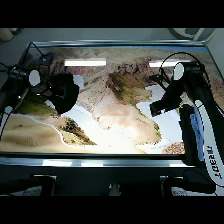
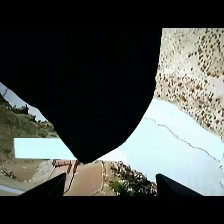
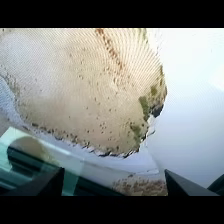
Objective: Fold the shirts.
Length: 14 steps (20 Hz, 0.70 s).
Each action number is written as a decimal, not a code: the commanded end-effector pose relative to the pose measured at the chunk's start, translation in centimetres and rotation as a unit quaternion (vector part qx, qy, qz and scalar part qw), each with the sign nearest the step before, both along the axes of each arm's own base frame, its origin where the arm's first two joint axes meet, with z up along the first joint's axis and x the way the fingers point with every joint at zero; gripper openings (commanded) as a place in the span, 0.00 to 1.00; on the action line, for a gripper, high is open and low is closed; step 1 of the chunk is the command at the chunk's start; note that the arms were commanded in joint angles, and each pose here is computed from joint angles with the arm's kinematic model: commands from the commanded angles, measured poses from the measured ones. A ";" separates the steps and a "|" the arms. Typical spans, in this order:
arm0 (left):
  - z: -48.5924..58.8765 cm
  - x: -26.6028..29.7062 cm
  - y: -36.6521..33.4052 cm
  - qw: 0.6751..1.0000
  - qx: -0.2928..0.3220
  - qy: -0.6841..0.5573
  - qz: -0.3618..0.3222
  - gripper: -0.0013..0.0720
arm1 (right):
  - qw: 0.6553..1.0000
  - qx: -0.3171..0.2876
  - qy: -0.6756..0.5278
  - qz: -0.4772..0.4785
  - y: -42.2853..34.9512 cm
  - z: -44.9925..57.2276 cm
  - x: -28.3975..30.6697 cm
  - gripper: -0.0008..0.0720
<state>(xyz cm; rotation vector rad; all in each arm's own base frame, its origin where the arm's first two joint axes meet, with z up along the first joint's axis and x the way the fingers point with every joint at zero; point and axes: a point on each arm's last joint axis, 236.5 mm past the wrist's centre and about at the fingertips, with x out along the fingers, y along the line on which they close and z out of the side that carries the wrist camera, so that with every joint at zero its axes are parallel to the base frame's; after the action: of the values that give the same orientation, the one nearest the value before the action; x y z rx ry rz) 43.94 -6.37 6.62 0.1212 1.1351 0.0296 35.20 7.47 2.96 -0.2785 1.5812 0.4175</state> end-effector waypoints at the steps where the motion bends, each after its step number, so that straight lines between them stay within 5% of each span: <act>1: 1.6 5.2 2.9 0.995 0.013 -0.093 0.039 1.00 | 0.996 0.008 -0.083 -0.007 0.4 0.2 3.9 0.93; 3: -1.0 5.9 6.8 0.987 -0.043 -0.050 0.149 1.00 | 0.994 0.012 -0.107 -0.009 0.5 0.3 5.0 0.93; 7: -9.4 6.2 8.1 0.940 -0.212 0.063 0.259 1.00 | 0.994 0.013 -0.113 -0.010 0.6 0.4 5.3 0.93; 14: -16.9 6.0 6.5 0.929 -0.221 0.128 0.269 0.94 | 0.992 0.015 -0.128 -0.010 0.6 0.5 6.0 0.93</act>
<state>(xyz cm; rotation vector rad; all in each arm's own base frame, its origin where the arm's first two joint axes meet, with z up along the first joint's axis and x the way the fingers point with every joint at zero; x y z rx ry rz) 49.66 0.90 -8.21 -0.5620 1.3562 0.2548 40.55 8.03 3.32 -0.2817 1.3554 0.3777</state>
